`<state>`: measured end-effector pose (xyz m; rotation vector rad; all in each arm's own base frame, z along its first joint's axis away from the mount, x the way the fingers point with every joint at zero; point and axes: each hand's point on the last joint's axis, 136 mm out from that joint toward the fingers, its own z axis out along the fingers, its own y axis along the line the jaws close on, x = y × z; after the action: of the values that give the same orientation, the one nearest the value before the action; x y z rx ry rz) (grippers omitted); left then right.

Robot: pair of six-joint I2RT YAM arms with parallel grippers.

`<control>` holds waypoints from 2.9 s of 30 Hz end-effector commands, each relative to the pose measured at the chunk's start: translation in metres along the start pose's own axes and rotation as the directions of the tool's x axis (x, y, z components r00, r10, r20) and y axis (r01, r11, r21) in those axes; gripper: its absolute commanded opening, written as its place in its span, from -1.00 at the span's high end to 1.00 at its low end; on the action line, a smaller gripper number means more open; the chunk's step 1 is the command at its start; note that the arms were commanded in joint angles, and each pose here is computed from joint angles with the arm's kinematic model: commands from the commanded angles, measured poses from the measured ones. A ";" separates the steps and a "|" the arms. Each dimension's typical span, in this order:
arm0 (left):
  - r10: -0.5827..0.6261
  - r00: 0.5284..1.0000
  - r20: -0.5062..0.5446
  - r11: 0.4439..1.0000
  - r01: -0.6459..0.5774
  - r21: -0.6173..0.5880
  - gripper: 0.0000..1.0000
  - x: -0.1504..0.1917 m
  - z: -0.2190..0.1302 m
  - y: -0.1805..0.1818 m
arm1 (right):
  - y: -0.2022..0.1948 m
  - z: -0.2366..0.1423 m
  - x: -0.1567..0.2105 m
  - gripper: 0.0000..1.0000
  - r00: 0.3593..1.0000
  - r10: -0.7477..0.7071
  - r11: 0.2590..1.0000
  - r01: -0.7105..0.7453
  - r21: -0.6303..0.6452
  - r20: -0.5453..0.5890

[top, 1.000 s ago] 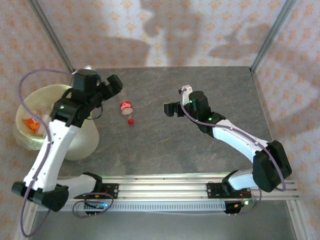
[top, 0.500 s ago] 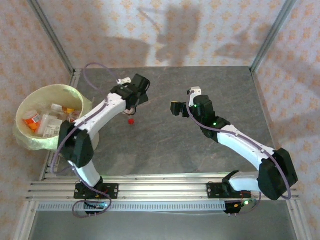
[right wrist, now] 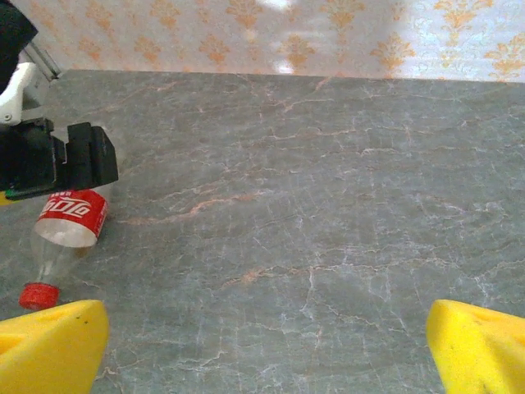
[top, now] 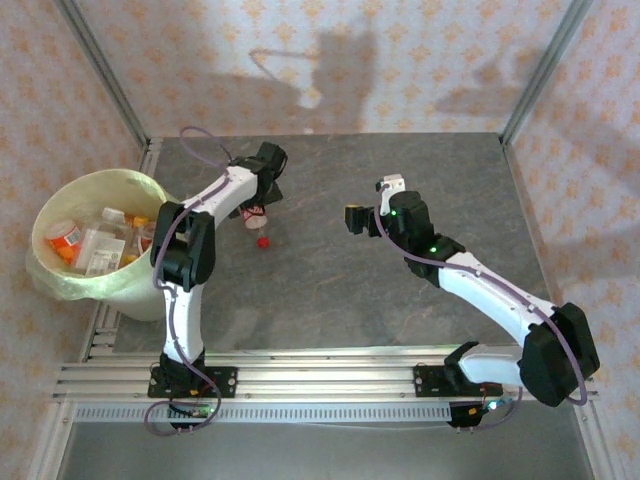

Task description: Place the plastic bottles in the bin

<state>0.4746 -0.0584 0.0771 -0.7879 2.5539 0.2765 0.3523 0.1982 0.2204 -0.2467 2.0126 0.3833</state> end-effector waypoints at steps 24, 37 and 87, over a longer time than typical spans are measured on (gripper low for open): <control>0.082 0.995 -0.051 0.981 -0.072 0.178 -0.20 -0.022 0.049 -0.029 | -0.010 -0.005 0.002 -0.98 1.000 -0.001 0.999 0.002 0.050 -0.019; 0.241 0.948 0.207 0.944 -0.279 0.175 -0.05 -0.040 -0.034 -0.032 | -0.009 -0.002 0.006 -0.98 1.000 0.016 0.999 -0.015 0.041 -0.024; 0.038 0.647 0.761 0.994 -0.100 0.036 -0.11 -0.107 -0.297 0.261 | 0.003 0.023 0.007 -0.98 0.999 0.020 1.000 -0.020 -0.023 -0.027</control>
<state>0.3025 0.1135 0.4041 -0.3711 1.7922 0.4935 0.3584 0.2086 0.1872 -0.2637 2.0902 0.4043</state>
